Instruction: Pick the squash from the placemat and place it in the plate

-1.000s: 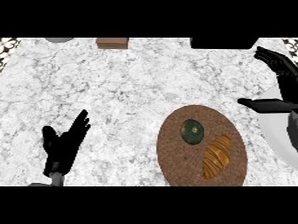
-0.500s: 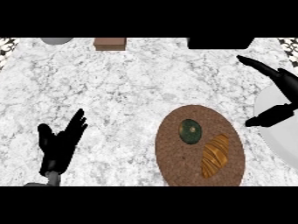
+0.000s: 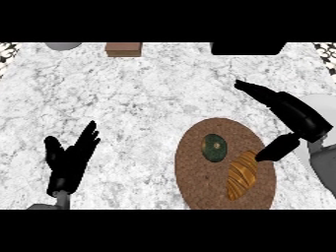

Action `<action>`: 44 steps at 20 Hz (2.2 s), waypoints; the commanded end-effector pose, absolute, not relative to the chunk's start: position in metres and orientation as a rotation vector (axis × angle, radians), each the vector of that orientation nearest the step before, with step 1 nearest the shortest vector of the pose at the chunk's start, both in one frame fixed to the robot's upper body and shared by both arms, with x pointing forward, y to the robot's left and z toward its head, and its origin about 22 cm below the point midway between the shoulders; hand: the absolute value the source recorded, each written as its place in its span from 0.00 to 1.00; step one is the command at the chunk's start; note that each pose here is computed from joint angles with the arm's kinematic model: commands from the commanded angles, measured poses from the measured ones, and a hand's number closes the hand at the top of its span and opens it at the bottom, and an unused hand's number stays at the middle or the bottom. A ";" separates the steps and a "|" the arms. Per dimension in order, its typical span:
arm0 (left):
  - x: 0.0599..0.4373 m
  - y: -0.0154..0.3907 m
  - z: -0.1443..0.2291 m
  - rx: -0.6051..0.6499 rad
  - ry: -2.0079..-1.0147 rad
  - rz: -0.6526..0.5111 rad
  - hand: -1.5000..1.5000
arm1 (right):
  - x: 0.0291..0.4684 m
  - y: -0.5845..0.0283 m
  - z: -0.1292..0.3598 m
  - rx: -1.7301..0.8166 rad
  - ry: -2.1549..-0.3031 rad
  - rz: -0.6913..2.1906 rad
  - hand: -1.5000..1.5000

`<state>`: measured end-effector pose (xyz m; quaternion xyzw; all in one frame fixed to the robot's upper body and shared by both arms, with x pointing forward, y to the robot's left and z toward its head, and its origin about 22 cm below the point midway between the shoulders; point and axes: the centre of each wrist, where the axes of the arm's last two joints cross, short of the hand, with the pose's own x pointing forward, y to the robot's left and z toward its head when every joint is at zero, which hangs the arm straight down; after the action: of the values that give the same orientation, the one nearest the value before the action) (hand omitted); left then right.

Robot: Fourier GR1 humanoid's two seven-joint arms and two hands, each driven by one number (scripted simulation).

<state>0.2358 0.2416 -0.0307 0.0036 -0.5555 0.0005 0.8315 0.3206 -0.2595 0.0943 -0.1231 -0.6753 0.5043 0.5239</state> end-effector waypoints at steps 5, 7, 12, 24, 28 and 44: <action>0.220 0.252 -0.033 0.005 -1.181 -0.020 0.50 | 0.300 -0.219 0.064 -0.393 -1.499 1.282 0.00; 0.228 0.246 -0.039 0.010 -1.171 0.001 0.50 | 0.310 -0.203 0.055 -0.360 -1.473 1.295 0.00; 0.231 0.242 -0.029 -0.004 -1.186 -0.019 0.50 | 0.285 -0.195 0.069 -0.308 -1.445 1.306 0.00; 0.237 0.237 -0.044 -0.007 -1.184 -0.008 0.50 | 0.297 -0.189 0.038 -0.463 -1.390 1.354 0.00; 0.236 0.242 -0.038 0.003 -1.198 -0.016 0.50 | 0.302 -0.185 0.012 -0.463 -1.385 1.369 0.00; 0.238 0.245 -0.025 0.000 -1.184 -0.016 0.50 | 0.307 -0.178 -0.009 -0.500 -1.355 1.560 1.00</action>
<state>0.2325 0.2424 -0.0338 0.0011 -0.5578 -0.0064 0.8299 0.3101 -0.1705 -0.0076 -0.1968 -0.5607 0.6270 0.5038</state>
